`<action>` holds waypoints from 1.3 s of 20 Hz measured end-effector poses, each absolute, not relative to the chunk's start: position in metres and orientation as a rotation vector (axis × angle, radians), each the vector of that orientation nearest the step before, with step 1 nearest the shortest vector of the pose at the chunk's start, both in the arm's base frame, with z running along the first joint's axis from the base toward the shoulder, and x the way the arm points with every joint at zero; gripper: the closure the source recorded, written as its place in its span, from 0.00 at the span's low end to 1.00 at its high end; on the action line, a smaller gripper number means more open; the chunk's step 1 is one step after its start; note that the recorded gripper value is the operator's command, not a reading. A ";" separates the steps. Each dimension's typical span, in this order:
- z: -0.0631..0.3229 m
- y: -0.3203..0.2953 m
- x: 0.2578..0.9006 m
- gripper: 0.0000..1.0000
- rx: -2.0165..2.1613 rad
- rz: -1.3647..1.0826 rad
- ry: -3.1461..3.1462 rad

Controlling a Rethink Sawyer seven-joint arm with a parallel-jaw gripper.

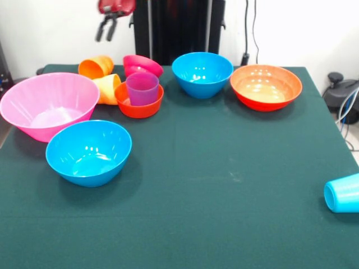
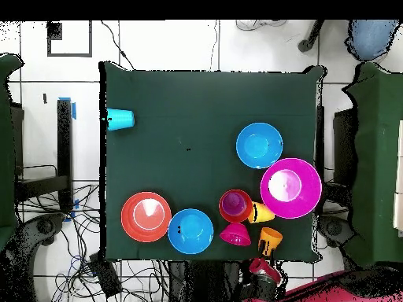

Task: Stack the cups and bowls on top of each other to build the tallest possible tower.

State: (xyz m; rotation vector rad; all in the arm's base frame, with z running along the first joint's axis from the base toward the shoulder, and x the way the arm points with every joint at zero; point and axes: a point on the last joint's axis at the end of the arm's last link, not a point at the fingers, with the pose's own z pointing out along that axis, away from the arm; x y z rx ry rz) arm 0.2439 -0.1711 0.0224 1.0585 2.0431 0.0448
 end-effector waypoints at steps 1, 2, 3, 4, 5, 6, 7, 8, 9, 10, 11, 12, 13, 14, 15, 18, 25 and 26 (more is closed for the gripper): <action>0.019 -0.178 0.246 0.00 1.027 0.039 2.032; 0.013 -0.188 0.250 0.00 0.983 0.027 2.026; 0.004 -0.197 0.252 0.00 0.936 0.009 2.035; -0.003 -0.204 0.252 0.00 0.897 -0.001 2.052; -0.005 -0.206 0.252 0.00 0.884 -0.003 2.059; -0.014 -0.209 0.250 0.00 0.843 -0.004 2.087; -0.021 -0.211 0.247 0.00 0.811 0.006 2.112; -0.024 -0.212 0.245 0.00 0.796 0.012 2.123; -0.033 -0.214 0.240 0.00 0.769 0.026 2.144; -0.037 -0.216 0.238 0.00 0.754 0.032 2.146; -0.040 -0.220 0.236 0.00 0.733 0.040 2.134; -0.042 -0.224 0.235 0.00 0.714 0.048 2.112; -0.043 -0.227 0.234 0.00 0.699 0.056 2.092; -0.045 -0.230 0.232 0.00 0.687 0.063 2.071; -0.048 -0.233 0.229 0.00 0.680 0.065 2.047; -0.055 -0.239 0.222 0.00 0.667 0.069 1.993; -0.062 -0.266 0.199 0.00 0.700 -0.072 1.923; -0.063 -0.269 0.196 0.00 0.706 -0.087 1.928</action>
